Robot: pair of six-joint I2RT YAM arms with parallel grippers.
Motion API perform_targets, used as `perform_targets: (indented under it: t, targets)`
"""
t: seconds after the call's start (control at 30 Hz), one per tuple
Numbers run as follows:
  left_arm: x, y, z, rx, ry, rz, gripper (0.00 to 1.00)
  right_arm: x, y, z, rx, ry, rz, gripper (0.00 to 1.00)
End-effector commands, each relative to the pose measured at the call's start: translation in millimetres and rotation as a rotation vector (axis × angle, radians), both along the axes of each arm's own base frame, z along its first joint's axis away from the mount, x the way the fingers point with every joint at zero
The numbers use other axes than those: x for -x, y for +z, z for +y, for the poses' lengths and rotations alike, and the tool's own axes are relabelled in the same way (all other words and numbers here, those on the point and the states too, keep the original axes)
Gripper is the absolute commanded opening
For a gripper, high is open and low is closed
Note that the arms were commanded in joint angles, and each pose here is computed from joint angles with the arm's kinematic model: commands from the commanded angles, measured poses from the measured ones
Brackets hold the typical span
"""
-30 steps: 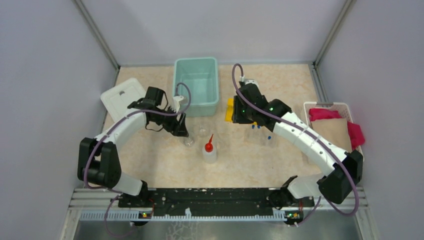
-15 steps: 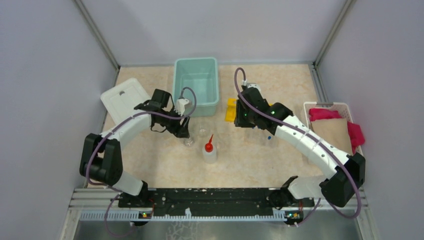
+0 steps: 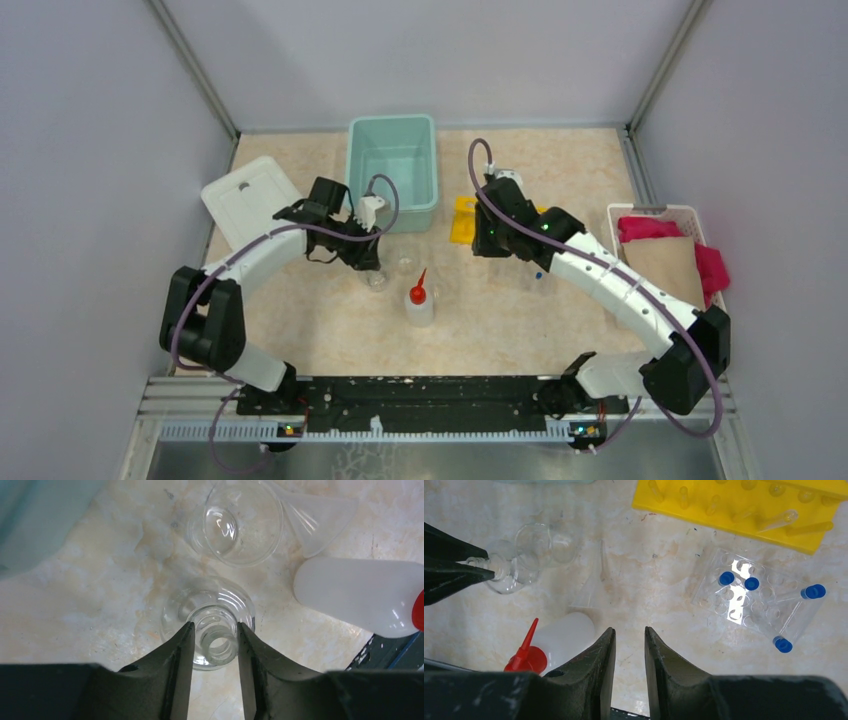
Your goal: Organize the chemistry lab equipment
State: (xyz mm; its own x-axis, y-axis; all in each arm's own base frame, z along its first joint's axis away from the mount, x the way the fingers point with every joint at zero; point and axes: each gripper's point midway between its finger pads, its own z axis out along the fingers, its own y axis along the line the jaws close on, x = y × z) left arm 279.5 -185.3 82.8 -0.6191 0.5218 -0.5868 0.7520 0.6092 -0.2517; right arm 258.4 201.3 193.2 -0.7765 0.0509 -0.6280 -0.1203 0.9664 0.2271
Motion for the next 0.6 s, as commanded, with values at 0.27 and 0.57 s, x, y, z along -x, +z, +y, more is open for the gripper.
perform_targets:
  t: [0.27,0.57]
  targets:
    - [6.3,15.9,4.3,-0.019,-0.026,-0.048,0.23,-4.2,10.5,-2.5,-0.015,-0.010,-0.058,0.26]
    - [11.9,-2.4,17.7,-0.156,-0.037,-0.132,0.20,-4.0,11.1,-3.5,-0.015,-0.008,-0.066,0.25]
